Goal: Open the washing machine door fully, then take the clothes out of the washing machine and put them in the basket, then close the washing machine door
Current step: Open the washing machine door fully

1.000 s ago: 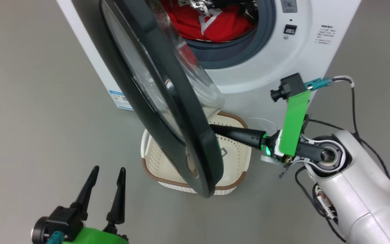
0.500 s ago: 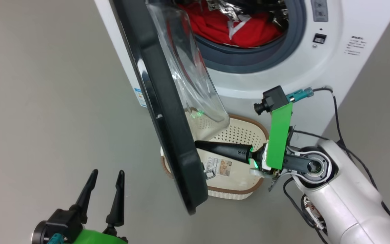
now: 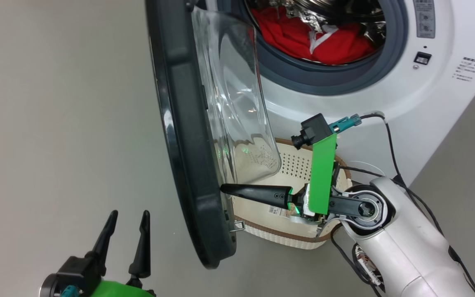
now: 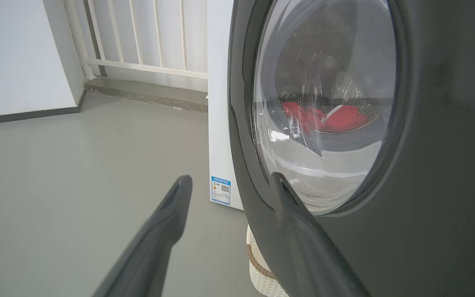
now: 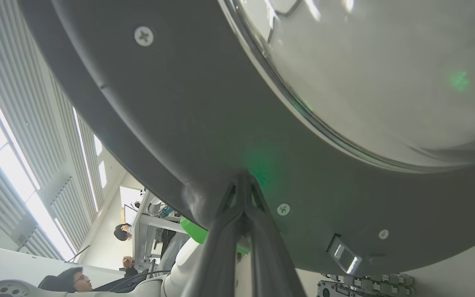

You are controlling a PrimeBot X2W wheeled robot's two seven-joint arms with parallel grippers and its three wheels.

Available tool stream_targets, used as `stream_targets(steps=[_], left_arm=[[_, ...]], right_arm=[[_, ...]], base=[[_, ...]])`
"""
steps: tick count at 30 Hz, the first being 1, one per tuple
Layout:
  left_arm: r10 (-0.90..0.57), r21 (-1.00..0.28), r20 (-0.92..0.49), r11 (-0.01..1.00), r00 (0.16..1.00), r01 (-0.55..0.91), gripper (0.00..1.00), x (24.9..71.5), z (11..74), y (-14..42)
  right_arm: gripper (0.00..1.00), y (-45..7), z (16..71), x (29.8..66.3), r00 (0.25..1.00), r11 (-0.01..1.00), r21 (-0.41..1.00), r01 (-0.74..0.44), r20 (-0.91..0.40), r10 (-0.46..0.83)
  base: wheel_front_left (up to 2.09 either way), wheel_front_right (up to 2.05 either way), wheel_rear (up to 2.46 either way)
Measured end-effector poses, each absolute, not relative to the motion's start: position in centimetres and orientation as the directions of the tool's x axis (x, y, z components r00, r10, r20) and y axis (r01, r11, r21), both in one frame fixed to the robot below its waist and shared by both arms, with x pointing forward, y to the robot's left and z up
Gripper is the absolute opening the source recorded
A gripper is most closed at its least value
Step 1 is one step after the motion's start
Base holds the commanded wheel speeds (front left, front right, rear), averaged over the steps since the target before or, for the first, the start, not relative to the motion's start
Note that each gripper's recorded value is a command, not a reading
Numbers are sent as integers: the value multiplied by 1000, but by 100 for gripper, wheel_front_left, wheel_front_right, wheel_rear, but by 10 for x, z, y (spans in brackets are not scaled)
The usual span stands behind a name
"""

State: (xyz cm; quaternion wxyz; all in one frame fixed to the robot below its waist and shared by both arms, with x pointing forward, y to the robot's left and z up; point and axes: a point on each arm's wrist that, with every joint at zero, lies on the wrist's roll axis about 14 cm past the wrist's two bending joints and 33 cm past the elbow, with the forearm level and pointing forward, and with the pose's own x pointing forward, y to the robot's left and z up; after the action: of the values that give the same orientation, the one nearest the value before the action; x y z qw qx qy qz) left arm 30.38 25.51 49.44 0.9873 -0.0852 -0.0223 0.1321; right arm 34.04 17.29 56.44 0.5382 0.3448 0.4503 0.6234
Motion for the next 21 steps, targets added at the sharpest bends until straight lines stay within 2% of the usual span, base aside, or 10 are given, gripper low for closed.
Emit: stream_targets(steps=[10,21], left_arm=[[313,-176,21,936,949,-305,100,292,495,266],[315,-178,24,935,949,-306,100,292,496,267]], right_arm=[[0,191,567,323,-247,-50,936,-348,-40,968],[0,192,570,320,-248,-54,934,-352,-37,968]], base=[[0,0,0],[0,0,0]])
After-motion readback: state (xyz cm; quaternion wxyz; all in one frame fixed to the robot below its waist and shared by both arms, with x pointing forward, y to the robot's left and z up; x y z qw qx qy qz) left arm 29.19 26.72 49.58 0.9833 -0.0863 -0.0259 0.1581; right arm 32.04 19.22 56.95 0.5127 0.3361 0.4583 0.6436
